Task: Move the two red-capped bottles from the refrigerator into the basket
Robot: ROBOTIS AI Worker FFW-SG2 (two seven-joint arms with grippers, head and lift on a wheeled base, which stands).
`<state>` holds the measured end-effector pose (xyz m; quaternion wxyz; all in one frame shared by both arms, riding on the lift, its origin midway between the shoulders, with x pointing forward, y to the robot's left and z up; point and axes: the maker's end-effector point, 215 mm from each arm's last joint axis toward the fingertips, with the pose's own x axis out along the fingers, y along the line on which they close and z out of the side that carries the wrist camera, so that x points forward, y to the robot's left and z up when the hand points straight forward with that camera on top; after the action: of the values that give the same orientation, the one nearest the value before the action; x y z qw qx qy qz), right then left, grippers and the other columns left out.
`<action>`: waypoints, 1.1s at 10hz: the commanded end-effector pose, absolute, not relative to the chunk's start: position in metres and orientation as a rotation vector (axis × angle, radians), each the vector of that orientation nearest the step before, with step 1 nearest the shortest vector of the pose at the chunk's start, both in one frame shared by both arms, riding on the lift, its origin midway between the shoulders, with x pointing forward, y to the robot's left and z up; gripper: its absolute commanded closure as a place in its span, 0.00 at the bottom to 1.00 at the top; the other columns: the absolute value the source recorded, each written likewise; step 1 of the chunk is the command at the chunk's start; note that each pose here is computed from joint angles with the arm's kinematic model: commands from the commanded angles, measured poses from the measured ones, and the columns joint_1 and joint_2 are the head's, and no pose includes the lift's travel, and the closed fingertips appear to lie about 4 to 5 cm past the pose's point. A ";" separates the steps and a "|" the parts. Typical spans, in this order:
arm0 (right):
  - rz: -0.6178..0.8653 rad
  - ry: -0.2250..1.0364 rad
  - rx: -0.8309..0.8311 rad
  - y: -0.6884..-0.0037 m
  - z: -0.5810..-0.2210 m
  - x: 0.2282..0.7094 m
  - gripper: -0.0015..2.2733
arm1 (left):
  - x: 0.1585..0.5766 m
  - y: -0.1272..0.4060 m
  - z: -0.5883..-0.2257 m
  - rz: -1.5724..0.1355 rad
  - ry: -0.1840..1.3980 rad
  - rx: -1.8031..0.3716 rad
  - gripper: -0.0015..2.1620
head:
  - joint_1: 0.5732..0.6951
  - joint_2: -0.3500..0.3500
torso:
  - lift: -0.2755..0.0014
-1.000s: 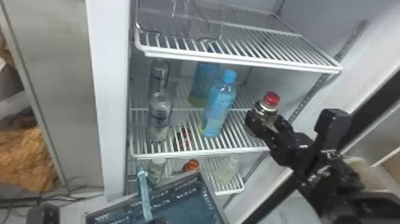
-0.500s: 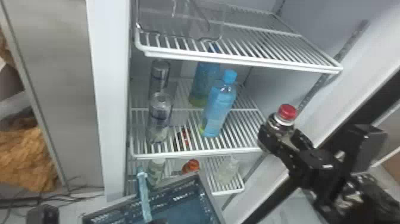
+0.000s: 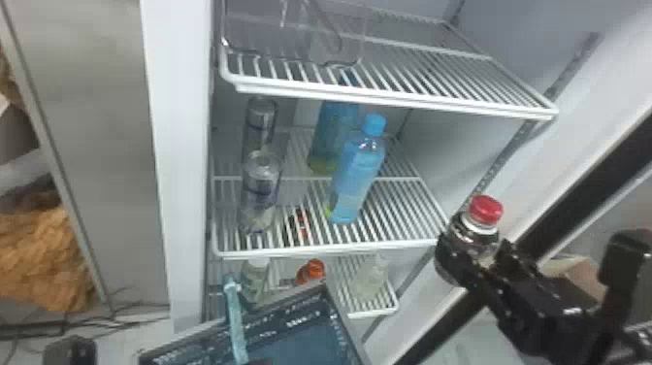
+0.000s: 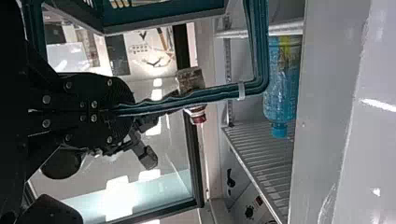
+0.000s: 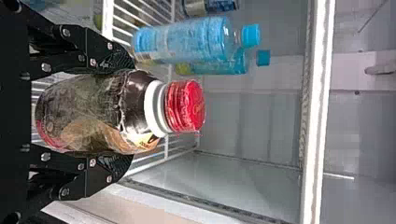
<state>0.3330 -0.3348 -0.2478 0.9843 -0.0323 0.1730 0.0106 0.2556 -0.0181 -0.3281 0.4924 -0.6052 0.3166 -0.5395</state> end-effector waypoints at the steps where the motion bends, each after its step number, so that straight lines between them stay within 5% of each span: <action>1: 0.055 0.384 -0.050 -0.320 -0.248 0.319 0.56 | 0.258 -0.018 -0.327 -1.309 0.761 -1.468 0.55 | 1.00 0.00 | 0.99; 11: 0.344 0.642 0.176 -0.208 -0.302 0.256 0.56 | 0.262 -0.020 -0.326 -1.308 0.752 -1.458 0.55 | 1.00 0.00 | 0.99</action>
<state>0.2563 -0.2159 -0.3049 0.9321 0.0818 0.3157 0.1576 0.2622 -0.0186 -0.3259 0.4993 -0.6025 0.3102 -0.5398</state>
